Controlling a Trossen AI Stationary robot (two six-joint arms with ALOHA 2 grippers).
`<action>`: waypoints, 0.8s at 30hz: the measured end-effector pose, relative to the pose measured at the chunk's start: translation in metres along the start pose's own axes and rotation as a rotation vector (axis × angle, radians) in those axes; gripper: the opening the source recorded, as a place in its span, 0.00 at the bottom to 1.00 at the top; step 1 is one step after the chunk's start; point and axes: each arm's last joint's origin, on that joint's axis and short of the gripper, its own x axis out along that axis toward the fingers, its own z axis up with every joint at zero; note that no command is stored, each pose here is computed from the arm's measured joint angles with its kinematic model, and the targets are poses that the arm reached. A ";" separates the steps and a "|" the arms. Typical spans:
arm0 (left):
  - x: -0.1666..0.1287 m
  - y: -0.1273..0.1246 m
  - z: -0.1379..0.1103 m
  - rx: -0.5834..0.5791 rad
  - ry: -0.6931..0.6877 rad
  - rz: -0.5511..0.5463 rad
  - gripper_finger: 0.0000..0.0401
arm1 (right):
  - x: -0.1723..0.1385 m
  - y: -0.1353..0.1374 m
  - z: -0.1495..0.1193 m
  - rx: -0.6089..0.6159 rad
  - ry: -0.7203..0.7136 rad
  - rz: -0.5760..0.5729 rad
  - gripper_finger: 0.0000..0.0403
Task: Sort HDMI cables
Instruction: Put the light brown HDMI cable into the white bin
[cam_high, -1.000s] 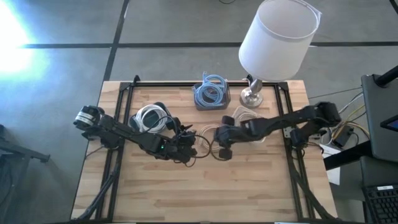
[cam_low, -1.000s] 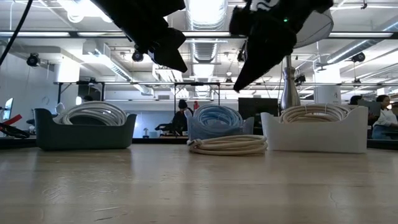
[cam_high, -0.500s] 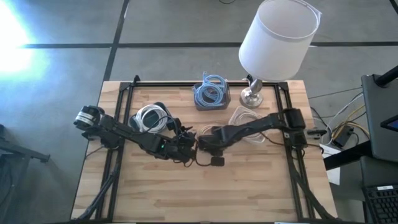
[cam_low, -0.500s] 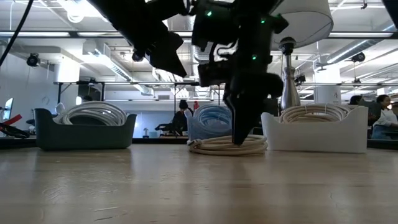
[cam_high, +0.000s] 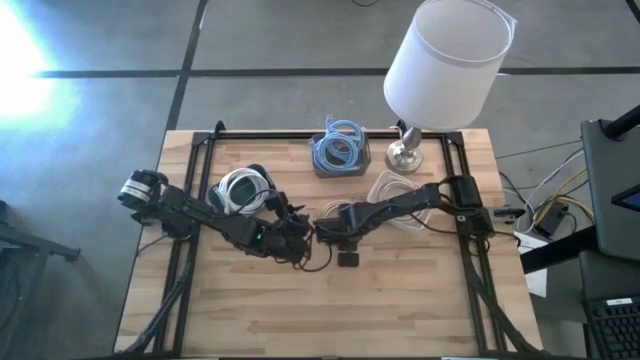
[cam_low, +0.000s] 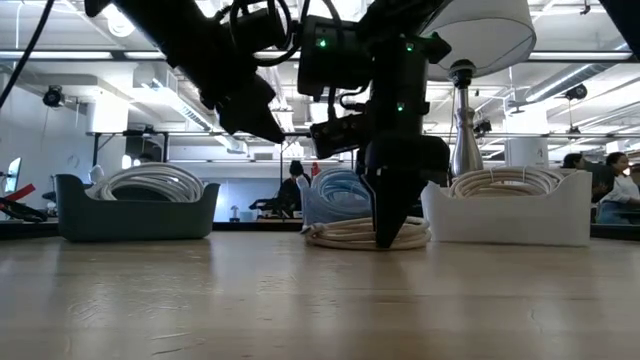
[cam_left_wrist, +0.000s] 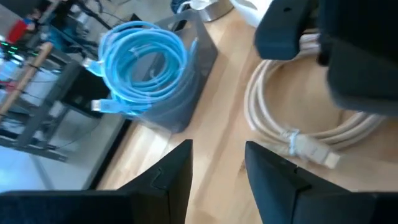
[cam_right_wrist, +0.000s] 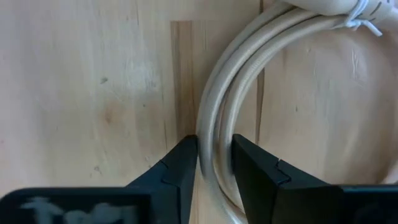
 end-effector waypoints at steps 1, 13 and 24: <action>0.000 0.001 -0.001 0.008 0.003 0.015 0.37 | 0.000 0.000 0.000 -0.001 0.001 0.000 0.21; 0.000 0.004 -0.004 0.046 0.020 0.076 0.29 | -0.025 -0.003 -0.009 0.028 0.010 0.000 0.04; -0.001 0.005 -0.005 0.055 0.017 0.107 0.27 | -0.117 -0.001 -0.043 0.159 -0.088 0.003 0.03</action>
